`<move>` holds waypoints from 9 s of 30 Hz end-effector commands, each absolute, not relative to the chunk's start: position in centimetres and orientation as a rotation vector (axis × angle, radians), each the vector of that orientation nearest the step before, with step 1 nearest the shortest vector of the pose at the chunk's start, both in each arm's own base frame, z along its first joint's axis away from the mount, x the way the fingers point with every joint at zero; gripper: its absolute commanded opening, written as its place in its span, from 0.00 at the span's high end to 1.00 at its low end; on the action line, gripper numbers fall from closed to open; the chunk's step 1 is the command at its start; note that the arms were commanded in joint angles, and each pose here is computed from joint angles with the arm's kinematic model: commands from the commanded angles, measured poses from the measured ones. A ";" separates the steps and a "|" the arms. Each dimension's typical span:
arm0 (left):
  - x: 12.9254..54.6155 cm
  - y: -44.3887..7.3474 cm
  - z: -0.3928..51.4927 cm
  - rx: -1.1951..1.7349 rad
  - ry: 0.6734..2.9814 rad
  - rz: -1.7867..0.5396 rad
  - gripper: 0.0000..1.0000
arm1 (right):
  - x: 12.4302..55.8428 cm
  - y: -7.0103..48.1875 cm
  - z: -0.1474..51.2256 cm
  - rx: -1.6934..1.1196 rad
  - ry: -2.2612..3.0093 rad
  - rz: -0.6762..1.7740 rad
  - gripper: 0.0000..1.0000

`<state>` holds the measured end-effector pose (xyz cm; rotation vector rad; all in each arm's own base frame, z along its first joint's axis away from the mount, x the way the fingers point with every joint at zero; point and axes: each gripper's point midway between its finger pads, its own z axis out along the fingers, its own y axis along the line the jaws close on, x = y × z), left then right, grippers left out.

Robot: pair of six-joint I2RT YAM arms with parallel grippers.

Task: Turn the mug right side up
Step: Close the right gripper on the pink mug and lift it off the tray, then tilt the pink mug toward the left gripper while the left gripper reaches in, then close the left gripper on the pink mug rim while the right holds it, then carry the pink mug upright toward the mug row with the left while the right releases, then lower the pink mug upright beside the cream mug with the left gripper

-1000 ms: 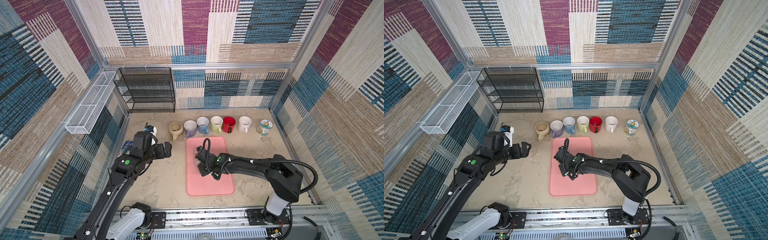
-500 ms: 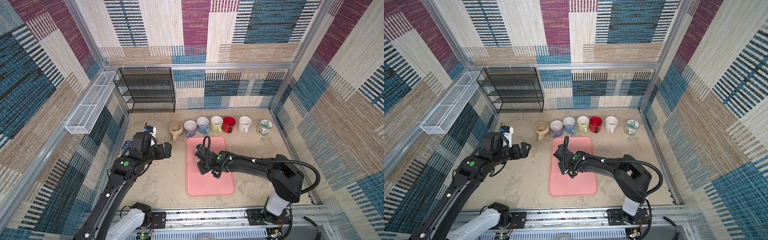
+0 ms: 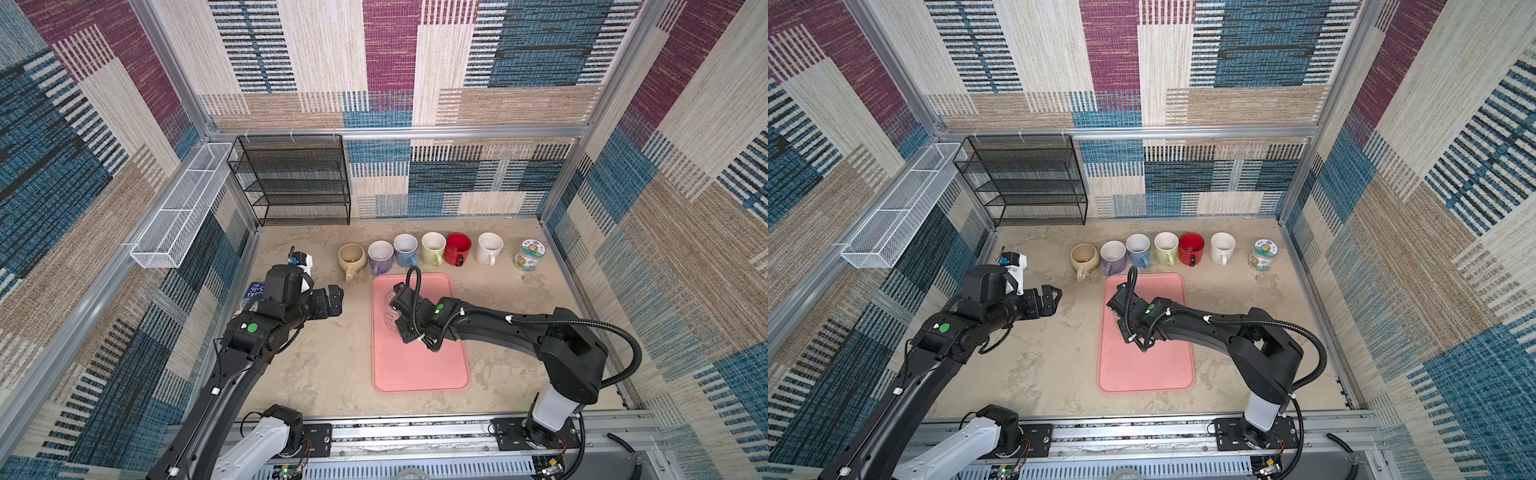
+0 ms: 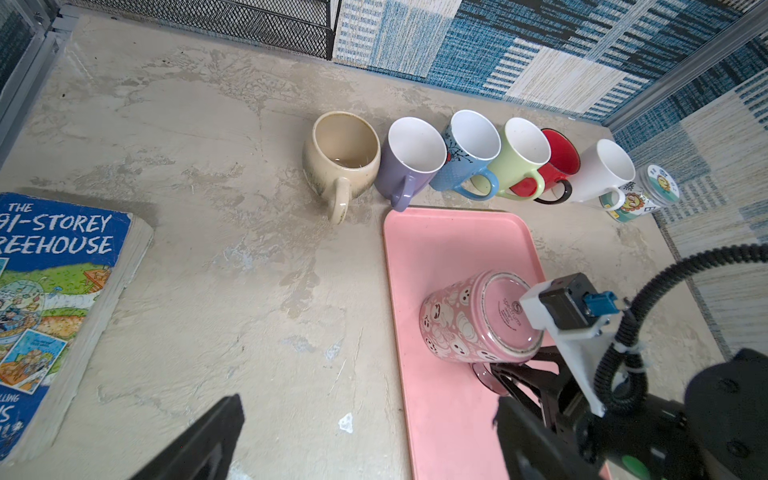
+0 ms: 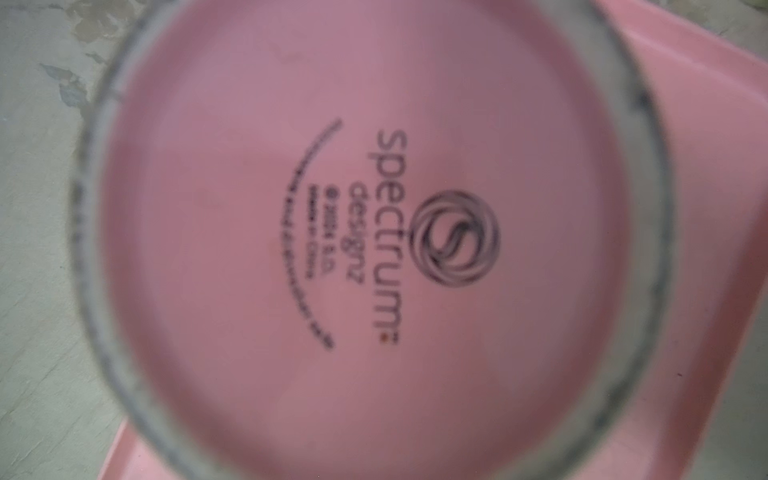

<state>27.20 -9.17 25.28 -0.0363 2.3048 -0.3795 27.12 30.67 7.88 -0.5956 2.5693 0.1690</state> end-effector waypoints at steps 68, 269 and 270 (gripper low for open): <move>26.6 -21.6 25.4 0.125 1.902 -1.384 0.31 | 26.6 27.9 30.0 -0.408 1.619 1.432 1.00; 48.3 -1.4 14.4 -0.109 2.215 -0.197 1.00 | 26.1 27.7 24.5 -0.562 1.671 1.209 0.09; 48.5 -1.5 14.3 -0.107 2.218 -0.198 1.00 | 26.2 27.7 24.5 -0.562 1.673 1.208 0.09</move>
